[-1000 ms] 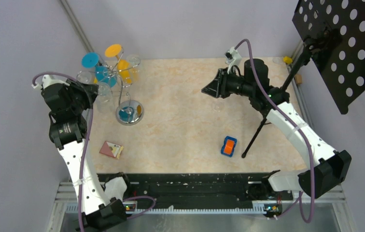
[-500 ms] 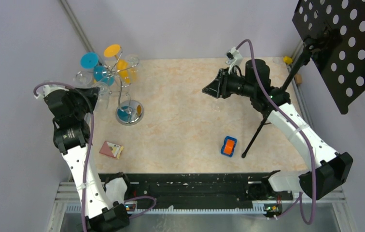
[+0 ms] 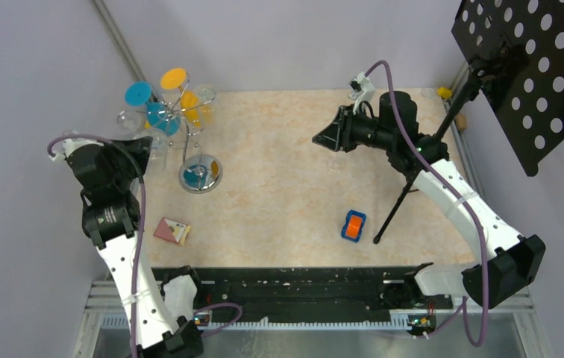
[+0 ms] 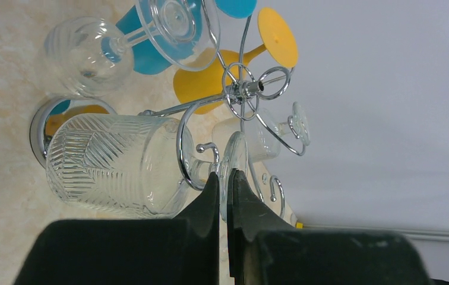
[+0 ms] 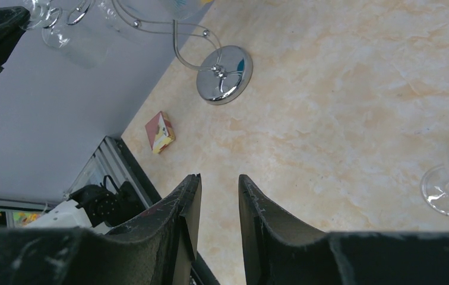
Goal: Take the wine glass off the wine glass rack
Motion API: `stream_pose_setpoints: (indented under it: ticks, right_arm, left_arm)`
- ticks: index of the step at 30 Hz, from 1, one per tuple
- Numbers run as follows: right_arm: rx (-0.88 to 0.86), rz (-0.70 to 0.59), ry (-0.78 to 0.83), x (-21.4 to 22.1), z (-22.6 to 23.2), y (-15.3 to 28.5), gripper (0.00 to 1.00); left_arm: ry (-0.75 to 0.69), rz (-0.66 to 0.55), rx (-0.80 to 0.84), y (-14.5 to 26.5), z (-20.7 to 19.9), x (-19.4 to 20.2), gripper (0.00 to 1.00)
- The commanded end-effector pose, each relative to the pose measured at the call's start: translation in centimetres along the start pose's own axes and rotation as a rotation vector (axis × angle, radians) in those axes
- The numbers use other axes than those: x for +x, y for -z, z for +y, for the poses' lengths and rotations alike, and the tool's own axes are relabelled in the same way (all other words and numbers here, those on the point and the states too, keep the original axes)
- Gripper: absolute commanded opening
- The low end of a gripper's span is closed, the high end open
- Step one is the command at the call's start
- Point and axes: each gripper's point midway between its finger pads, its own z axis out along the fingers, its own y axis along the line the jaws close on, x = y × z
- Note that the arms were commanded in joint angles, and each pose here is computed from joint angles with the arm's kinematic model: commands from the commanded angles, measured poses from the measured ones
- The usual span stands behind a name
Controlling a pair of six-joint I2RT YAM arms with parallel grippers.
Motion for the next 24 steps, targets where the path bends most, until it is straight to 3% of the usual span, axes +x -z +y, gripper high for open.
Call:
stream_pose_setpoints:
  ticks: [1, 15, 24]
  right_arm:
    - [-0.022, -0.076, 0.035, -1.8, 1.1, 1.2, 0.31]
    - [-0.019, -0.084, 0.044, -1.8, 1.3, 1.7, 0.31]
    - [-0.014, -0.085, 0.056, -1.8, 1.4, 2.1, 0.31]
  left_arm:
    - [-0.020, -0.133, 0.116, 2.8, -4.2, -3.0, 0.00]
    - [-0.027, -0.248, 0.093, 1.2, -3.7, -5.5, 0.00]
    - [0.010, -0.220, 0.140, -0.6, -4.1, -5.3, 0.00]
